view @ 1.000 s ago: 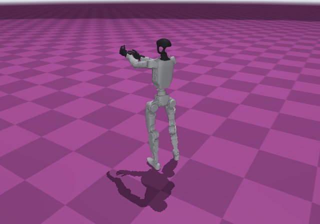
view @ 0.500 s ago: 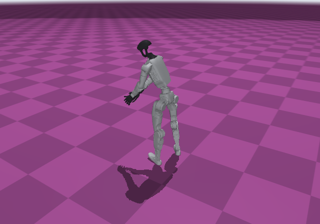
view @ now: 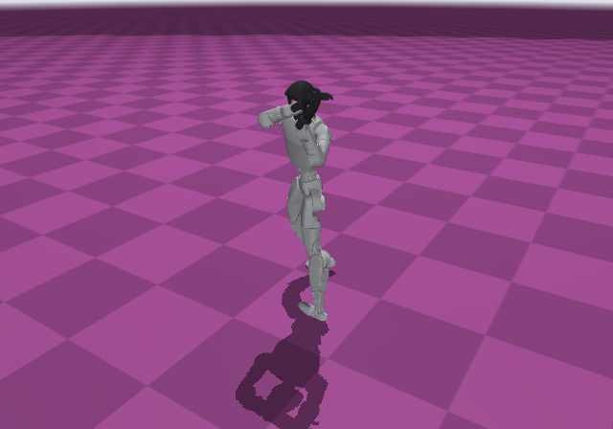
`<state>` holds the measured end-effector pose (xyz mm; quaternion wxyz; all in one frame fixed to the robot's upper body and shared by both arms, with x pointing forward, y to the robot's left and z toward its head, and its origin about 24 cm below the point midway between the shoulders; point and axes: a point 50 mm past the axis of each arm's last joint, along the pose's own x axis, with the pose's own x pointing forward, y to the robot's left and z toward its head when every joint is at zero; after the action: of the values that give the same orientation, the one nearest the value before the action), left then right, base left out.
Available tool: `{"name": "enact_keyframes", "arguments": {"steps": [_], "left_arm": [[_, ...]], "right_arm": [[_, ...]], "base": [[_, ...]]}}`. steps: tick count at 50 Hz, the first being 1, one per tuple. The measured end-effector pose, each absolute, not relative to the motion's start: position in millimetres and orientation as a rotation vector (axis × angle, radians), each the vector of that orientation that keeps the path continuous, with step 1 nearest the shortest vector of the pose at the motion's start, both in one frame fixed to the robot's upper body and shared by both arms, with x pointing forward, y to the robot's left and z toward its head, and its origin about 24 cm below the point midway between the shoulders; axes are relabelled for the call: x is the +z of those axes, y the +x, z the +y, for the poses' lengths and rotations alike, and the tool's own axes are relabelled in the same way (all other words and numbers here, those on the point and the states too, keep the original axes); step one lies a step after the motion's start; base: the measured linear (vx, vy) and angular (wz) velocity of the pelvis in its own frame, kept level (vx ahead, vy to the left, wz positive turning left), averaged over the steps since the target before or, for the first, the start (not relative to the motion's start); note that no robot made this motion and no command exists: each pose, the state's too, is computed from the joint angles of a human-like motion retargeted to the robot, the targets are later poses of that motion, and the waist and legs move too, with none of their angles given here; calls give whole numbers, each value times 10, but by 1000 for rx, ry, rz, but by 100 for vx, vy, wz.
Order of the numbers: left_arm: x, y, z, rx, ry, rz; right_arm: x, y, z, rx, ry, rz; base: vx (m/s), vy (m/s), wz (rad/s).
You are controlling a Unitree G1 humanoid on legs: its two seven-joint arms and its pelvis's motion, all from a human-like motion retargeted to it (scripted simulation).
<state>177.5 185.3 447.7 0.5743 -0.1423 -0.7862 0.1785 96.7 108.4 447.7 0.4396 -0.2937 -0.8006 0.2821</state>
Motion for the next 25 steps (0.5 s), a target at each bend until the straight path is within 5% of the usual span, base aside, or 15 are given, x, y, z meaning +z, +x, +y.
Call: {"name": "enact_keyframes", "arguments": {"steps": [8,11,16,20,25], "left_arm": [[4158,1125,1725,458,-514,-2197],[3981,1276,1671,420,-436,-2088],[3474,2271,1490,181,-333,-1379],[2922,3001,1333,-192,251,-841],[2684,3086,1567,-313,981,-631]], "right_arm": [[4180,106,991,785,-843,-2446],[4078,403,792,804,-751,-2367],[3792,1672,387,756,-772,-1713],[3456,2643,-379,641,-1176,-1097],[3316,2926,-1269,446,-1439,-716]], "base": [[21,-36,-36],[22,-38,-84],[21,-37,-77],[18,-33,-88],[16,-22,-127]]}}
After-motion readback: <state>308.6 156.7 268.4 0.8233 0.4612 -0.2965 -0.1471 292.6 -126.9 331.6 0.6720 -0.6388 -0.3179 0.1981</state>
